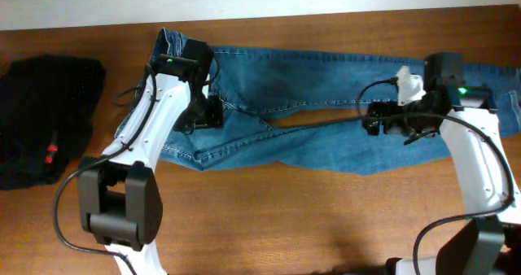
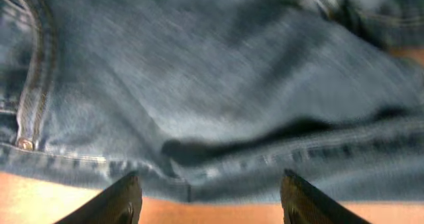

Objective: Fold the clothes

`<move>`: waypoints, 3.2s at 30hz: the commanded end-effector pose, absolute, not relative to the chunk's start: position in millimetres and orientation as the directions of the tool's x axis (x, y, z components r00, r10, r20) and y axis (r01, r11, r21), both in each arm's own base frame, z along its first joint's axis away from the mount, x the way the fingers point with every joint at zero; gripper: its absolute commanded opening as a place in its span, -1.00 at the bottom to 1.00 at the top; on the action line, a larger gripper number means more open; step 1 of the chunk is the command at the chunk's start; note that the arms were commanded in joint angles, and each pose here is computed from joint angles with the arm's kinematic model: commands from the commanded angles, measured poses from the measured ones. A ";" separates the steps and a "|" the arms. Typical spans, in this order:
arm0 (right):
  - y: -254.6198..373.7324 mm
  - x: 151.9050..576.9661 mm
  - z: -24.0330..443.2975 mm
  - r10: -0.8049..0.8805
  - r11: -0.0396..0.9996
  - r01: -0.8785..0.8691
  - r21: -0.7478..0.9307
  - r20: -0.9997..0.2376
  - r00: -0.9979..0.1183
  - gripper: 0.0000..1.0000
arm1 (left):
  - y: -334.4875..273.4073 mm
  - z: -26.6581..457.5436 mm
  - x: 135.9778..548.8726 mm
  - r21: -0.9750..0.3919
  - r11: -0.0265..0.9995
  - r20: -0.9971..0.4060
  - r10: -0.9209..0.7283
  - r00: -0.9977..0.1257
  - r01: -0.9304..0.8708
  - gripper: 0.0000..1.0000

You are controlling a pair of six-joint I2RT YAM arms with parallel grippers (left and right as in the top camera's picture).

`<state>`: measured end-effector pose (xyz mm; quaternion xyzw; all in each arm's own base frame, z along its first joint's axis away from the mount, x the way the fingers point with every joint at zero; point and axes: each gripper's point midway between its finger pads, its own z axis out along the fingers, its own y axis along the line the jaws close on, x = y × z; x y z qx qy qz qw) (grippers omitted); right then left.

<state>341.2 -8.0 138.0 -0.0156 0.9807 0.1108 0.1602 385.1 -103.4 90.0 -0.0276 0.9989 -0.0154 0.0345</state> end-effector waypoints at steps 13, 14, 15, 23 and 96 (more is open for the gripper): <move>-3.0 379.5 149.2 -0.174 0.963 -0.250 0.099 -0.477 -0.861 0.97 | -72.6 48.3 402.5 -0.020 0.979 -0.019 -0.206 -0.978 -0.205 0.98; -12.4 382.4 148.8 -0.130 0.980 -0.186 0.073 -0.472 -0.872 0.98 | -72.6 47.4 402.3 -0.019 0.979 -0.016 -0.206 -0.978 -0.205 0.98; -25.8 385.5 148.7 -0.055 0.996 -0.084 0.040 -0.469 -0.881 0.97 | -72.6 47.0 402.3 -0.018 0.979 -0.016 -0.206 -0.978 -0.205 0.99; -85.7 378.5 146.9 0.404 0.873 0.486 -0.046 -0.489 -0.773 0.41 | -72.6 46.8 402.3 -0.018 0.979 -0.015 -0.206 -0.979 -0.205 0.98; -58.9 486.0 184.8 0.656 0.754 0.543 0.368 -0.416 -0.629 -0.92 | -72.6 46.8 402.3 -0.018 0.979 -0.015 -0.206 -0.979 -0.205 0.98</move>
